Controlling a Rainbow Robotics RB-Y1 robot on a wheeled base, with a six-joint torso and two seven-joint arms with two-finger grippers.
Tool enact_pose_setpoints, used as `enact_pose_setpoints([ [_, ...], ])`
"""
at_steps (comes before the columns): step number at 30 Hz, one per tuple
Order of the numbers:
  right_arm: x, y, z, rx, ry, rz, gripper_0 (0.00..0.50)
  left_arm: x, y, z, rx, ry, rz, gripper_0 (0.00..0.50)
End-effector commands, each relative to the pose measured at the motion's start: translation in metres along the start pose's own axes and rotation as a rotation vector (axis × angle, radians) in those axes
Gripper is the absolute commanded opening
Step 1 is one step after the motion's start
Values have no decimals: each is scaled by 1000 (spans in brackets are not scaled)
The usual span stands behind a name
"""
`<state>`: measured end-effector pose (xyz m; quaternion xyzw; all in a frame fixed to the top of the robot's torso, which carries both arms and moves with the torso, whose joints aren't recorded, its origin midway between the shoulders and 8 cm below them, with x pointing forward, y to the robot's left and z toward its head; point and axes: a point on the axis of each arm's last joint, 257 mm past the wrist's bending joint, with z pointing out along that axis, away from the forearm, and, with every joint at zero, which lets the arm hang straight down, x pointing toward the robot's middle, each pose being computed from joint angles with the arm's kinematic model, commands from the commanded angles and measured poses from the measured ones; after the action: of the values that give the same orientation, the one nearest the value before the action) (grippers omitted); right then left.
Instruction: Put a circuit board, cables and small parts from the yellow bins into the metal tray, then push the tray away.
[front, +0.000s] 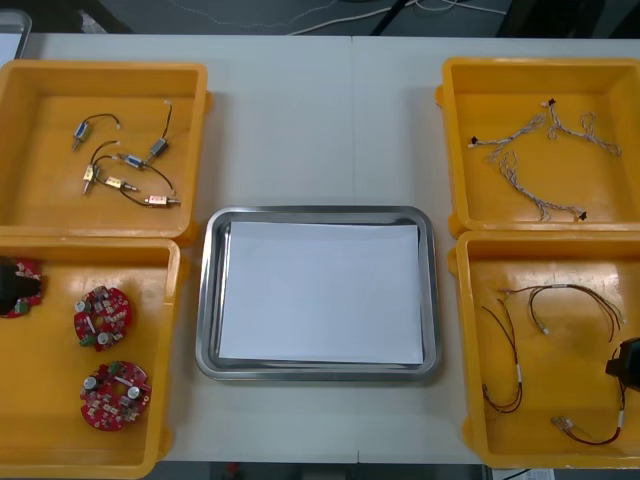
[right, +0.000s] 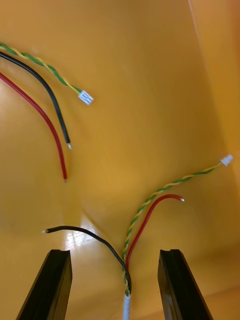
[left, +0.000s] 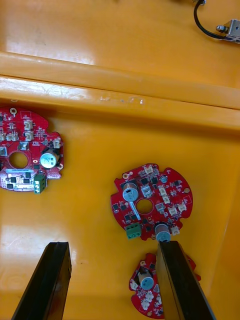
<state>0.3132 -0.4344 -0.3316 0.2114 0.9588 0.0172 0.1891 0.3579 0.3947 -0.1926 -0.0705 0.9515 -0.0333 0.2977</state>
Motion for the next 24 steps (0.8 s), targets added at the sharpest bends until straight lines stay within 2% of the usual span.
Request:
enact_pose_setpoints([
  [1,19,-16,8,34,12,-70,500,5,3,-1,-21,-13,81,500],
  [14,25,-13,19,12,3,-44,500,9,7,7,-62,-3,111,500],
  [20,27,-9,21,2,-2,-34,500,7,5,8,-61,-5,127,500],
  [24,27,-7,22,-2,-3,-35,500,8,-7,11,-37,3,145,500],
])
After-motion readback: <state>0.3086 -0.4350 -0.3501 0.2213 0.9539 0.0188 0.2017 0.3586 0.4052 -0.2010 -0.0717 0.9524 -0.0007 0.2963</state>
